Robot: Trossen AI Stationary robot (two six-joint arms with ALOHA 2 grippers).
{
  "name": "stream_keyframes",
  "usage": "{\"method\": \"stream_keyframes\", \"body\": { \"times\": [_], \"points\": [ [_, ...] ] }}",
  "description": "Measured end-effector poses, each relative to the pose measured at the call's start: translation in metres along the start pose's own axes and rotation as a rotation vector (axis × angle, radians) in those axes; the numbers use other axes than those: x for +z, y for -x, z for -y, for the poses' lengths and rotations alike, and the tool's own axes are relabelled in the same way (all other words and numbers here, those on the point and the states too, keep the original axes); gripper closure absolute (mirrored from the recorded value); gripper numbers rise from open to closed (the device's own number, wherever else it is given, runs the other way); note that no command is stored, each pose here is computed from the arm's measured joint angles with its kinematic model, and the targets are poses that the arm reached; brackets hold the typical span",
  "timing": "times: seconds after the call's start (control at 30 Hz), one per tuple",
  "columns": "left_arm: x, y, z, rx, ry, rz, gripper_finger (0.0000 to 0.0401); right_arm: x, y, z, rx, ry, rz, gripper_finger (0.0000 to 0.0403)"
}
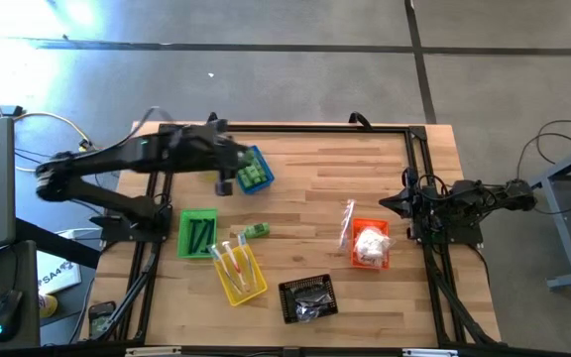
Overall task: Pick & Place Travel size toiletries
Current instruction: Put the green shampoo into the blue bin
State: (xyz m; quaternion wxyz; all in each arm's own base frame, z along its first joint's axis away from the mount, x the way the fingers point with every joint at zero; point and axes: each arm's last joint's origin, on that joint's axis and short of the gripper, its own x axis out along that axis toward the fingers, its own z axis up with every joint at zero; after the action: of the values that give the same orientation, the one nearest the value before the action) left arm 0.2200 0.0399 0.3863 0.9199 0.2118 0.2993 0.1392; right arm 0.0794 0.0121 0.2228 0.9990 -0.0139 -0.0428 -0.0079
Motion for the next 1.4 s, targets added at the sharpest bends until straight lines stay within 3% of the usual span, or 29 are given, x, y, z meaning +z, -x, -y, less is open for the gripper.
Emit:
{"method": "stream_keyframes", "body": {
  "times": [0.2, 0.47, 0.7, 1.0, 1.4],
  "points": [
    [0.01, -0.059, -0.008, -0.053, -0.259, -0.179, 0.0244, -0.001, 0.0, -0.001, 0.036, -0.002, -0.007, 0.0401],
    [-0.032, -0.121, -0.035, -0.19, -0.331, -0.359, 0.0244, -0.001, 0.0, -0.002, 0.058, -0.023, -0.01, 0.0401],
    [-0.054, -0.157, -0.036, -0.322, -0.377, -0.397, 0.0244, -0.002, 0.0, -0.002, 0.058, -0.023, -0.014, 0.0401],
    [-0.077, -0.182, -0.02, -0.461, -0.462, -0.478, 0.0244, -0.003, 0.0, -0.002, 0.058, -0.042, -0.027, 0.0401],
    [-0.101, -0.19, -0.009, -0.533, -0.631, -0.471, 0.0244, -0.004, 0.0, -0.002, 0.058, -0.005, -0.038, 0.0401]
  ]
}}
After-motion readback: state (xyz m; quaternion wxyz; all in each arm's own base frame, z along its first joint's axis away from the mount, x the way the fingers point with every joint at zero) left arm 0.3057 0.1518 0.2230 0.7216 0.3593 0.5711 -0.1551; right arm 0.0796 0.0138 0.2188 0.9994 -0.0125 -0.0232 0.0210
